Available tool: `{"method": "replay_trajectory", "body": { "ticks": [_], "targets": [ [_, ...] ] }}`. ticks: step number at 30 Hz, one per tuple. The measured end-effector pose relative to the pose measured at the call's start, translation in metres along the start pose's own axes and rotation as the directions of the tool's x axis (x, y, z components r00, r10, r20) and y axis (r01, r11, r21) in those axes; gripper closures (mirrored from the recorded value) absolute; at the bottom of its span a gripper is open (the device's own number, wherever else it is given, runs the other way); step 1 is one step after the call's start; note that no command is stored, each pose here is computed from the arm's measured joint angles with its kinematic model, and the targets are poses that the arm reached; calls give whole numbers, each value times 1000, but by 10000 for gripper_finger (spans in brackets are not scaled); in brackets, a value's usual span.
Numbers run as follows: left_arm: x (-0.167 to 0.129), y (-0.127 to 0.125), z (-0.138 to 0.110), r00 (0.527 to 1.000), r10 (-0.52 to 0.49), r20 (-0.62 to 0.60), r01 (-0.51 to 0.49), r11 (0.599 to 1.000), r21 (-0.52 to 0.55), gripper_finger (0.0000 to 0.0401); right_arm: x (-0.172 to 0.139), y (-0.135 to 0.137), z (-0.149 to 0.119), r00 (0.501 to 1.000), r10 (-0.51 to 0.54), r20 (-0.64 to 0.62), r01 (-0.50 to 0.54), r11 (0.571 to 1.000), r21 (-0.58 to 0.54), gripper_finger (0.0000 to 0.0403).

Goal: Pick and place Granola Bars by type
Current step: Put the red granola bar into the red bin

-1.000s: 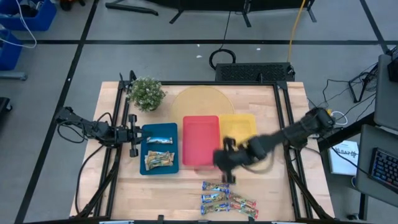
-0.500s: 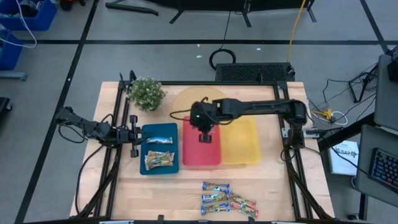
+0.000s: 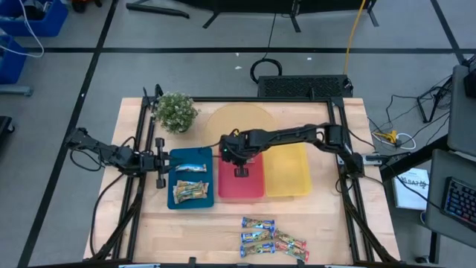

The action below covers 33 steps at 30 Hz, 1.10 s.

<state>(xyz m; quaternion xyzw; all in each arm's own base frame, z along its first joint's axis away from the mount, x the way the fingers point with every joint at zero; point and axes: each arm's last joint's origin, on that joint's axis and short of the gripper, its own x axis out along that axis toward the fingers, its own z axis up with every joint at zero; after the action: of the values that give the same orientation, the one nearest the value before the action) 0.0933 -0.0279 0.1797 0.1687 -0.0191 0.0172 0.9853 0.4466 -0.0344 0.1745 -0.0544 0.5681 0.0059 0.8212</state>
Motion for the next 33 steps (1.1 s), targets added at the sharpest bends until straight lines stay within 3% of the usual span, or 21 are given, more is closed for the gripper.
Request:
{"method": "replay_trajectory", "body": {
  "ticks": [7, 16, 24, 29, 33],
  "targets": [
    [0, 0, 0, 1000, 0, 0, 0, 1000, -4, 354, -1, 0, 0, 1000, -3, 1, 2, 999, 48, 352],
    [0, 0, 0, 1000, 0, -1, 0, 1000, -22, 354, -9, 0, -1, 1000, -5, -10, 6, 997, 72, 277],
    [0, 0, 0, 1000, 0, 0, 0, 1000, 12, 354, -85, 3, -2, 985, -163, 56, 159, 985, 60, 246],
    [0, 0, 0, 1000, 0, 1, 0, 1000, 31, 354, -147, 23, -11, 979, -146, 146, 139, 989, 56, 248],
    [0, 0, 0, 1000, 0, 0, 0, 999, 50, 354, -190, 48, -24, 975, -112, 194, 88, 988, 127, 258]
  ]
}}
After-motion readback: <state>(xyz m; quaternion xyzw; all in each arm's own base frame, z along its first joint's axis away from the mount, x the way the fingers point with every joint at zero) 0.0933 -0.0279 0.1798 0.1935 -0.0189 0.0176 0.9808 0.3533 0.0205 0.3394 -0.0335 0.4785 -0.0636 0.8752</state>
